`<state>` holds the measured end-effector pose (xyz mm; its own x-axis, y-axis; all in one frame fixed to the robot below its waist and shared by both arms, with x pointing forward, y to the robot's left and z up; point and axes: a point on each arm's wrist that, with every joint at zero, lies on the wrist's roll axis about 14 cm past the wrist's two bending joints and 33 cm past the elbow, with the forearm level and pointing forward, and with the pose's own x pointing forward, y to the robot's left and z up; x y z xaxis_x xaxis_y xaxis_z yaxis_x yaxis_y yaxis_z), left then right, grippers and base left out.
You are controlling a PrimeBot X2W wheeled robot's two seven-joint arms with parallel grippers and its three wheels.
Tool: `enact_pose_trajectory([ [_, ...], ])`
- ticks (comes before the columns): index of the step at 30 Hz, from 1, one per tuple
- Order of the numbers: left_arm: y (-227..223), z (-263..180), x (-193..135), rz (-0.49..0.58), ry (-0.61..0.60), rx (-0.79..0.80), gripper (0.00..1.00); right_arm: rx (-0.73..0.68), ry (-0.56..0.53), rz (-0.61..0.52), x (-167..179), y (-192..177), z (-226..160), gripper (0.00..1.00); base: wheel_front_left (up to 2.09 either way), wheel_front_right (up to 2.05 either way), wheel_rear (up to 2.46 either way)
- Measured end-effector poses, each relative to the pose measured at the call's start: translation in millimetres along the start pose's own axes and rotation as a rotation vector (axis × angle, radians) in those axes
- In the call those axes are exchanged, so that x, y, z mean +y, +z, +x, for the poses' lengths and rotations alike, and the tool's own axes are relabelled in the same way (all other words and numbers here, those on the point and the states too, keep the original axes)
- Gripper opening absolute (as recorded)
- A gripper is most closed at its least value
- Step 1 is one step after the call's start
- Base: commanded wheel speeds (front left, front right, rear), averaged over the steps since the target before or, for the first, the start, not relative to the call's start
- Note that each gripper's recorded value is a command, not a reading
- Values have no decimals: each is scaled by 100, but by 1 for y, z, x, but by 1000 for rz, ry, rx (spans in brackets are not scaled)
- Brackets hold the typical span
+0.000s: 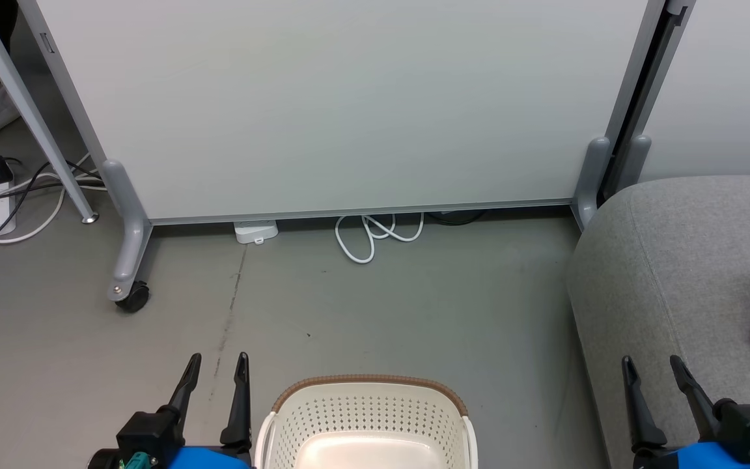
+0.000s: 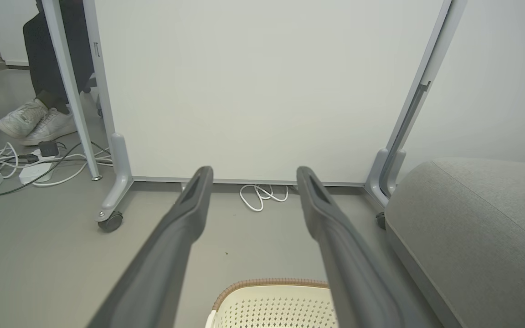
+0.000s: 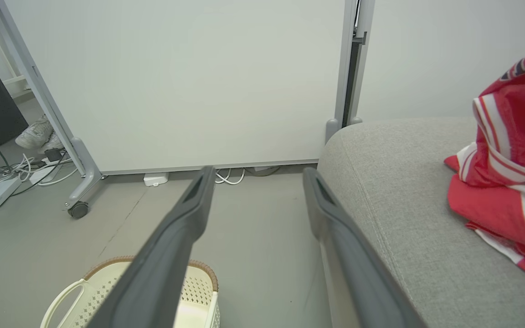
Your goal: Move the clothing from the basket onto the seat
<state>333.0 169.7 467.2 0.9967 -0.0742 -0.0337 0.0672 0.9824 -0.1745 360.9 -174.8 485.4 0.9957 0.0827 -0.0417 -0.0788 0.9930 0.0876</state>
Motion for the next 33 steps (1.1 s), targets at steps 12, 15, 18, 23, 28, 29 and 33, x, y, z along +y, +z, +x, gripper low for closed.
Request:
enact_pose_trajectory([
  [12, -30, -15, 2, -27, 19, 93, 0, 71, -6, 19, 1, -22, -5, 0, 0, 0, 0],
  [15, -39, -20, 3, -32, 26, 120, 0, 91, -8, 24, 1, -29, -6, 0, 0, 0, 0],
  [18, -44, -23, 5, -74, 44, 139, 0, 107, -20, 70, 0, -33, -7, 0, 0, 0, 0],
  [23, -43, -21, 10, -164, 75, 140, 0, 110, -41, 167, -3, -33, -7, 0, 0, 0, 0],
  [28, -40, -18, 16, -249, 106, 133, 0, 105, -59, 261, -5, -33, -7, 0, 0, 0, 0],
  [29, -39, -18, 17, -266, 111, 130, 0, 108, -62, 277, -6, -33, -7, 0, 0, 0, 0],
  [33, -33, -13, 19, -329, 123, 114, 0, 102, -73, 348, -7, -32, -7, 0, 0, 0, 0],
])
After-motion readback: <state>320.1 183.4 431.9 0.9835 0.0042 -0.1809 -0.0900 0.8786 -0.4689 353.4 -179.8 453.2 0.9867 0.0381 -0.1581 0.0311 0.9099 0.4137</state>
